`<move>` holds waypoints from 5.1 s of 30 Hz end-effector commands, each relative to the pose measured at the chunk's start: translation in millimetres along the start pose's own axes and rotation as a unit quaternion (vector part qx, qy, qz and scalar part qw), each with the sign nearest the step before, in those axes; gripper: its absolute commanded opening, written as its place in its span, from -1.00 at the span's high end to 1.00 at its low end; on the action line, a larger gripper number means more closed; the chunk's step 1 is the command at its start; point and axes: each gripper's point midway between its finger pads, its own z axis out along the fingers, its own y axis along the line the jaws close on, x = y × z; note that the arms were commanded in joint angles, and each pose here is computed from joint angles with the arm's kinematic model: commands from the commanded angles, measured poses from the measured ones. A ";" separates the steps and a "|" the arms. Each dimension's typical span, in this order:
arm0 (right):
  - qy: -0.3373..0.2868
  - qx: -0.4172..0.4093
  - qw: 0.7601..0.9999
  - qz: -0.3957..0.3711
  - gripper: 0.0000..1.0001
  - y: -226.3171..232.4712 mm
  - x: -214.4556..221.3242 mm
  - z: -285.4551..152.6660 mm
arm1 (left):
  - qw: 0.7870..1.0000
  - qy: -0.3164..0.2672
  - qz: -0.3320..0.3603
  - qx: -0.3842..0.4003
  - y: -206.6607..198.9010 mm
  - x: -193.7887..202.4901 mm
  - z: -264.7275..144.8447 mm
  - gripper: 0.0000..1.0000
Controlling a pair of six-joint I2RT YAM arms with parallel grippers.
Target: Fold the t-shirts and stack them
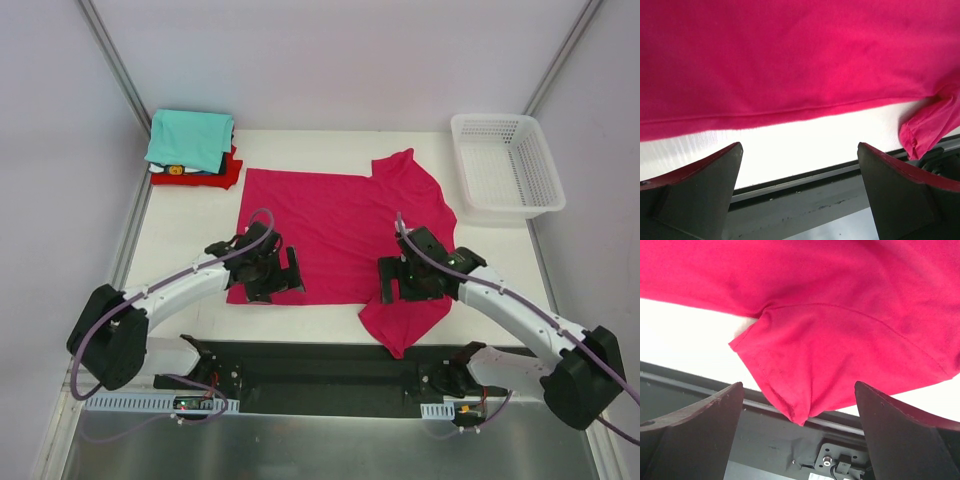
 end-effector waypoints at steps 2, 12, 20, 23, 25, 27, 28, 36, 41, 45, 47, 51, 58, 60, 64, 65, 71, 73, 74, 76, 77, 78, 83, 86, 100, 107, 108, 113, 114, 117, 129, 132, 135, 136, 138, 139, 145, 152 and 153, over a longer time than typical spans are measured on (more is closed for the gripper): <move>-0.022 0.024 0.999 -0.044 -0.93 5.9 21.1 -17.8 | 0.997 -0.069 0.028 -0.025 9.8 1.1 -14.3 -0.99; -0.070 0.071 0.991 -0.092 -0.98 1.5 68.6 -21.2 | 0.993 -0.111 0.026 -0.031 33.9 11.5 -14.9 -0.98; -0.077 0.154 0.973 -0.152 -0.73 -25.6 99.1 -16.5 | 0.991 -0.130 0.024 -0.024 40.7 12.6 -20.0 -0.98; -0.079 0.157 0.972 -0.156 -0.70 -21.4 105.8 -12.3 | 0.991 -0.128 0.024 -0.024 40.2 13.0 -19.8 -0.98; -0.084 0.153 0.970 -0.167 -0.61 -15.1 109.6 -12.3 | 0.992 -0.123 0.024 -0.024 40.1 14.4 -19.0 -0.98; -0.091 0.157 0.969 -0.169 -0.58 -6.5 111.2 -11.8 | 0.992 -0.122 0.025 -0.022 38.8 15.0 -19.0 -0.98; -0.093 0.150 0.967 -0.184 -0.55 0.8 114.5 -12.5 | 0.992 -0.123 0.026 -0.021 38.4 14.9 -19.5 -0.99; -0.105 0.205 0.939 -0.254 -0.48 36.8 134.2 -8.9 | 0.992 -0.121 0.025 -0.019 36.8 15.5 -20.0 -0.98; -0.113 0.204 0.946 -0.227 -0.37 38.8 139.2 -5.7 | 0.992 -0.121 0.023 -0.016 35.3 16.2 -20.7 -0.98; -0.134 0.261 0.926 -0.237 -0.35 24.8 127.5 -19.5 | 0.992 -0.121 0.022 -0.018 34.9 16.2 -20.5 -0.98; -0.139 0.275 0.920 -0.243 -0.33 23.6 125.4 -20.4 | 0.992 -0.120 0.023 -0.017 33.4 15.9 -20.2 -0.98; -0.140 0.282 0.918 -0.242 -0.32 21.3 126.4 -18.8 | 0.992 -0.119 0.024 -0.019 31.8 15.8 -20.1 -0.98; -0.138 0.311 0.910 -0.239 -0.27 11.9 128.4 -16.3 | 0.992 -0.119 0.027 -0.015 29.2 15.8 -21.5 -0.98; -0.138 0.312 0.909 -0.239 -0.26 11.5 129.2 -14.6 | 0.993 -0.118 0.027 -0.014 27.6 15.3 -22.3 -0.98; -0.136 0.316 0.907 -0.241 -0.24 11.9 131.4 -11.2 | 0.993 -0.118 0.029 -0.014 26.3 15.4 -23.2 -0.98; -0.137 0.317 0.907 -0.242 -0.24 12.8 130.8 -11.5 | 0.992 -0.119 0.029 -0.013 25.8 15.1 -23.4 -0.98; -0.128 0.328 0.904 -0.242 -0.24 12.7 133.9 -9.7 | 0.992 -0.118 0.032 -0.010 23.1 15.3 -25.5 -0.98; -0.128 0.340 0.899 -0.247 -0.24 11.6 133.5 -10.4 | 0.992 -0.118 0.032 -0.010 22.8 15.2 -25.9 -0.98; -0.127 0.339 0.900 -0.244 -0.24 14.2 133.6 -9.9 | 0.992 -0.119 0.032 -0.008 21.4 14.4 -26.5 -0.98; -0.128 0.341 0.899 -0.244 -0.24 15.4 133.3 -8.7 | 0.992 -0.120 0.032 -0.008 20.6 14.1 -27.1 -0.97; -0.128 0.344 0.897 -0.246 -0.23 15.6 132.7 -7.8 | 0.992 -0.119 0.032 -0.009 20.7 14.2 -26.9 -0.98; -0.131 0.341 0.898 -0.245 -0.23 18.4 132.0 -6.8 | 0.992 -0.120 0.032 -0.007 19.4 13.4 -27.5 -0.98; -0.130 0.344 0.900 -0.233 -0.17 14.6 129.2 -2.5 | 0.992 -0.120 0.033 -0.006 18.7 14.0 -28.9 -0.98; -0.124 0.346 0.903 -0.223 -0.17 8.5 128.4 0.1 | 0.992 -0.121 0.033 -0.004 19.3 14.5 -29.9 -0.98; -0.093 0.343 0.908 -0.223 -0.17 11.8 135.4 18.7 | 0.992 -0.122 0.035 -0.003 17.2 13.7 -33.3 -0.98; -0.083 0.336 0.911 -0.224 -0.09 15.9 135.4 28.5 | 0.992 -0.122 0.034 -0.004 17.9 14.2 -33.5 -0.98; -0.082 0.336 0.911 -0.225 -0.08 16.2 135.5 29.5 | 0.992 -0.122 0.033 -0.003 17.5 14.1 -34.0 -0.98; -0.076 0.334 0.912 -0.224 -0.05 17.1 135.9 33.3 | 0.992 -0.123 0.033 -0.003 17.5 13.9 -35.2 -0.98; -0.075 0.335 0.912 -0.224 -0.01 16.3 136.2 33.8 | 0.992 -0.122 0.033 -0.004 17.8 14.1 -35.2 -0.98; -0.072 0.334 0.913 -0.221 0.12 15.1 137.1 35.8 | 0.992 -0.122 0.033 -0.004 17.6 14.1 -35.5 -0.98; -0.068 0.333 0.915 -0.217 0.77 13.4 138.9 38.0 | 0.992 -0.121 0.034 -0.005 18.1 14.8 -35.5 -0.98; -0.068 0.332 0.916 -0.215 0.94 13.4 138.6 37.6 | 0.992 -0.121 0.034 -0.005 17.9 14.7 -35.8 -0.98; -0.071 0.330 0.917 -0.214 0.99 13.8 137.4 36.7 | 0.992 -0.121 0.035 -0.003 16.3 14.9 -36.1 -0.98; -0.072 0.331 0.917 -0.213 0.99 13.9 136.9 35.9 | 0.992 -0.121 0.034 -0.003 16.4 14.6 -36.2 -0.98; -0.077 0.330 0.916 -0.213 0.99 15.8 134.4 33.9 | 0.992 -0.121 0.033 -0.003 15.8 14.7 -36.2 -0.98; -0.079 0.332 0.915 -0.214 0.99 16.1 132.9 32.0 | 0.992 -0.120 0.033 -0.004 16.3 15.0 -35.9 -0.98; -0.099 0.320 0.916 -0.220 0.99 33.9 120.6 22.7 | 0.992 -0.120 0.034 -0.003 15.0 15.8 -36.1 -0.98; -0.110 0.313 0.918 -0.217 0.99 47.6 105.7 15.1 | 0.992 -0.118 0.036 -0.003 14.3 17.1 -36.0 -0.98; -0.109 0.313 0.919 -0.215 0.99 45.3 106.4 14.5 | 0.992 -0.118 0.036 -0.002 14.0 17.3 -36.3 -0.98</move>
